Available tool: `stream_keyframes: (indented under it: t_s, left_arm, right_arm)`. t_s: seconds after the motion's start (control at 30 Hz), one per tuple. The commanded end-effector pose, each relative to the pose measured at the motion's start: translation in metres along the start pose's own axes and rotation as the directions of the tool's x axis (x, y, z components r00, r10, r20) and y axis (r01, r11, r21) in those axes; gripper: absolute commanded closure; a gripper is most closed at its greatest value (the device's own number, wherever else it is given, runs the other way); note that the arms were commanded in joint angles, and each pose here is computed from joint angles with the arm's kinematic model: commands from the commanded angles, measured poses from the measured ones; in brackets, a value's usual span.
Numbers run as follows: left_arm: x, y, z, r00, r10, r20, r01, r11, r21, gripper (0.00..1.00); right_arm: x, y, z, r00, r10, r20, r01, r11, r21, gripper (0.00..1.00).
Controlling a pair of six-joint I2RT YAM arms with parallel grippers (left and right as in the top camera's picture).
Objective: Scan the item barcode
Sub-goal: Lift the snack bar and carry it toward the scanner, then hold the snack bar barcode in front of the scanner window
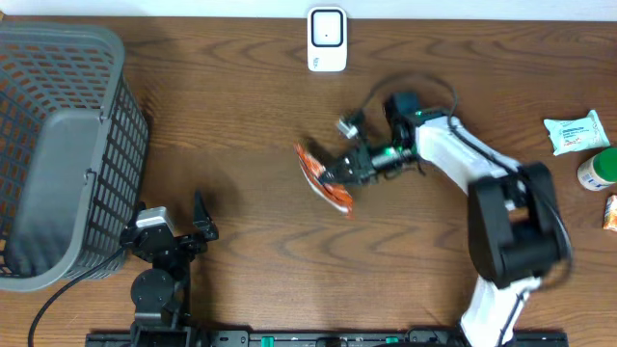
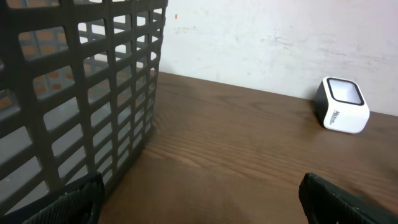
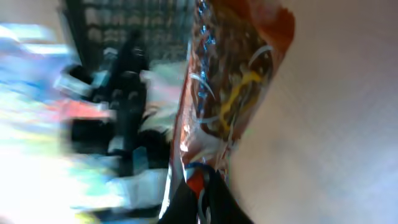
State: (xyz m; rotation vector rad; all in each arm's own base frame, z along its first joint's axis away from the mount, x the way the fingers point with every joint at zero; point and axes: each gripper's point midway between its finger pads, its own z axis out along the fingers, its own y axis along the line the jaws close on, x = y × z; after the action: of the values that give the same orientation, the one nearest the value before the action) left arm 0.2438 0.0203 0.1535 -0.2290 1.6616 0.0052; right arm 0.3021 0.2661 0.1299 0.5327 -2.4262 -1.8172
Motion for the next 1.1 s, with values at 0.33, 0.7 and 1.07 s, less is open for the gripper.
stream_keyframes:
  t_s: [0.33, 0.7, 1.07]
  left_arm:
    - [0.017, 0.004, 0.001, 0.999, -0.003, -0.05, 0.002, 1.0, -0.017, 0.0]
    - [0.017, 0.004, 0.001, 0.999, -0.003, -0.05, 0.003, 1.0, -0.017, 0.0]
    - [0.017, 0.004, 0.001, 0.999, -0.003, -0.05, 0.002, 1.0, -0.017, 0.0]
  right_arm:
    - [-0.128, -0.005, -0.041, 0.835, -0.514, 0.196, 0.259, 0.682, 0.684, 0.99]
    - [-0.252, -0.009, -0.077, 0.509, -0.779, 0.366, 0.184, 0.514, 0.838, 0.99]
    - [-0.358, -0.045, -0.109, 0.446, -0.832, 0.329, 0.033, 0.383, 0.923, 0.99]
